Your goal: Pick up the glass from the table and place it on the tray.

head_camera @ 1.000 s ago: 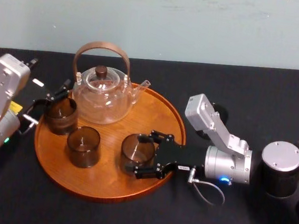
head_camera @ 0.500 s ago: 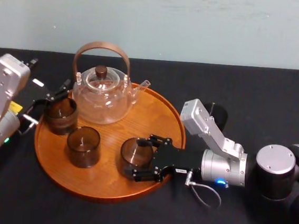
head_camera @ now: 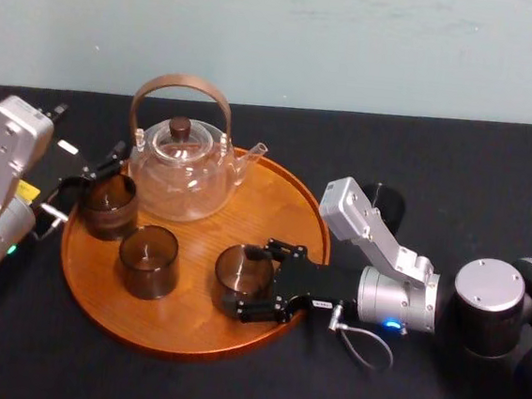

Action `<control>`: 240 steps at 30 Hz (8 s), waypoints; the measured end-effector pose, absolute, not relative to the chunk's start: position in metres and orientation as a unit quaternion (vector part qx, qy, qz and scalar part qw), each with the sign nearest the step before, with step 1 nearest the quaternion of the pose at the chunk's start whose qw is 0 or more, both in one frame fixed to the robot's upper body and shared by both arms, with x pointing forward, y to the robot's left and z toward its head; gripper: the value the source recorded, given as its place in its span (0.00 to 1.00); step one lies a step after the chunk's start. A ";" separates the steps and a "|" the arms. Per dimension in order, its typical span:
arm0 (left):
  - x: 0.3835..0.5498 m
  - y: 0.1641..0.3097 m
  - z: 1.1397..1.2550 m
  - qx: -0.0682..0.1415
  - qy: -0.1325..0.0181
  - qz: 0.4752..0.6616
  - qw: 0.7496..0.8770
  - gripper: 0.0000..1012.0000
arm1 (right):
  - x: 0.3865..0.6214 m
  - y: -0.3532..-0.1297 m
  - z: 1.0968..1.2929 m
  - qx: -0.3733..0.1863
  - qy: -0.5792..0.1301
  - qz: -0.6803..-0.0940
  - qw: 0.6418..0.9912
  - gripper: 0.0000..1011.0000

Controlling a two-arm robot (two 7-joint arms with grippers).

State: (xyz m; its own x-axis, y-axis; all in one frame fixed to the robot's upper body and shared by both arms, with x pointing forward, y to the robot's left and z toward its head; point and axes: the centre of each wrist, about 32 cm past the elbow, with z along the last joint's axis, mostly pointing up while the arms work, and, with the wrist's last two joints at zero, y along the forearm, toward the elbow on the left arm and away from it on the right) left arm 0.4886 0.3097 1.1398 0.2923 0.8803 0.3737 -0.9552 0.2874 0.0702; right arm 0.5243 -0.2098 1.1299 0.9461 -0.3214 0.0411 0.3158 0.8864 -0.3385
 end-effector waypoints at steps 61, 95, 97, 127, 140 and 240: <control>0.489 0.310 1.140 0.141 -0.132 0.580 0.791 0.99 | 0.472 -0.307 1.166 -0.128 0.007 -0.215 0.968 0.99; 0.489 0.310 1.140 0.141 -0.132 0.580 0.791 0.99 | 0.477 -0.350 1.155 -0.151 0.079 -0.439 0.882 0.99; 0.489 0.310 1.140 0.141 -0.132 0.580 0.791 0.99 | 0.480 -0.349 1.154 -0.155 0.083 -0.438 0.881 0.99; 0.489 0.310 1.140 0.141 -0.132 0.580 0.791 0.99 | 0.533 -0.320 1.142 -0.169 0.111 -0.413 0.888 0.99; 0.489 0.310 1.140 0.141 -0.132 0.580 0.791 0.99 | 0.546 -0.311 1.141 -0.174 0.114 -0.409 0.889 0.99; 0.489 0.310 1.140 0.141 -0.132 0.580 0.791 0.99 | 0.583 -0.248 1.149 -0.147 0.045 -0.238 0.959 0.90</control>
